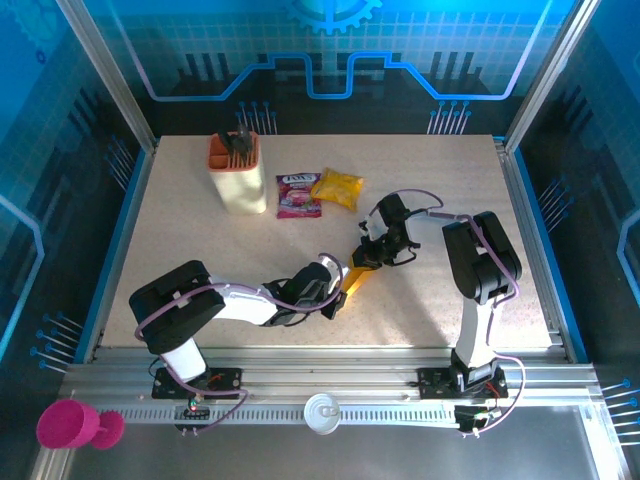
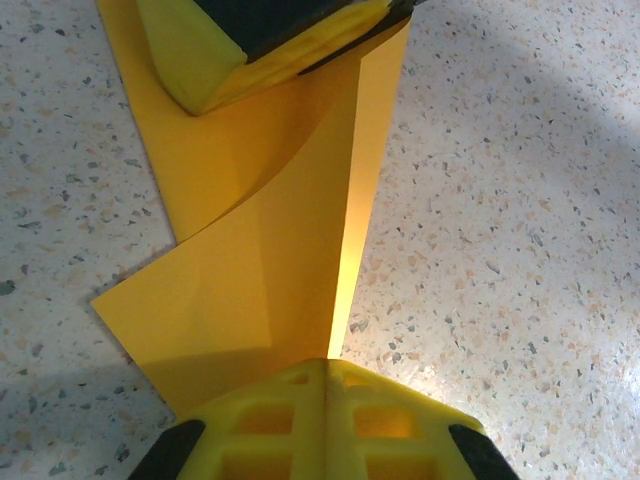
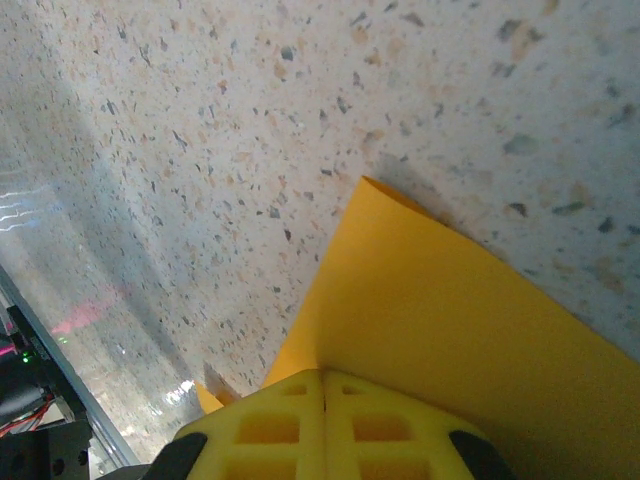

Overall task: Fold a paper plane with a square sheet of paper (pick it up from the middle)
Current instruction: Fold the wing for the fifth time at the center of the table.

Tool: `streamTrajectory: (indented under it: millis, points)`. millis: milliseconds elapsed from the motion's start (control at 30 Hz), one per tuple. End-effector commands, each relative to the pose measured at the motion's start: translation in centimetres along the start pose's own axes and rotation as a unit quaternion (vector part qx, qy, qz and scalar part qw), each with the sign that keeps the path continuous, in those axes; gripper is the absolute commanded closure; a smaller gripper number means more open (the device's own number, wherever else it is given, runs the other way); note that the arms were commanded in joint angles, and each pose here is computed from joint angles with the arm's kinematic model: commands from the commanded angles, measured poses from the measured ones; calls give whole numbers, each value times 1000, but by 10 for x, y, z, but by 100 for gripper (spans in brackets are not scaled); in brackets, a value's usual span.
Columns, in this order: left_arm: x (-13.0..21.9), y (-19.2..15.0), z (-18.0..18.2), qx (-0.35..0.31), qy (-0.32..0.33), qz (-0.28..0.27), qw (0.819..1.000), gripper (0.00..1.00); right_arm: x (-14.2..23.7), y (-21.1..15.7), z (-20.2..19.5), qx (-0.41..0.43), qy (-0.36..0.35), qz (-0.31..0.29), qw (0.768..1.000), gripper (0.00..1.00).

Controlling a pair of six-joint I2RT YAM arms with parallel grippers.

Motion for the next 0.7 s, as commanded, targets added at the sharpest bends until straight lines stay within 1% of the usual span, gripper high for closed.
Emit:
streamTrajectory:
  millis: [0,167,333,433,533,600,667]
  points:
    - [7,6,4,6,9,-24,1000,100,-27,-32,-38,-39,-82,67,994,100]
    - [10,8,1,9,-1,-26,1000,100,-28,-33,-40,-42,-80,68,994,99]
    - [11,11,-6,11,-22,-20,999,100,-21,-27,-32,-41,-64,57,995,92]
    - [10,11,-7,10,-26,-14,1000,100,-5,-14,-15,-31,-52,31,998,83]
    - [8,10,-8,9,-28,-9,1000,100,22,0,7,-16,-47,-10,999,65]
    - [7,10,-9,8,-29,-8,1000,100,42,7,22,-8,-48,-37,998,59]
    - [7,10,-10,4,-25,-6,1000,100,61,7,32,-4,-58,-63,996,55]
Point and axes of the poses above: each hand's point on the last joint's axis, 136 mm out from that joint toward the fingers, its own x axis back along the fingers, its own z axis along the line the jaws close on, y = z × x, the point moved 8 cm from there along x, back along the fingers, and after that the axes turned 8 degrees about x, right-handed, at the moved point
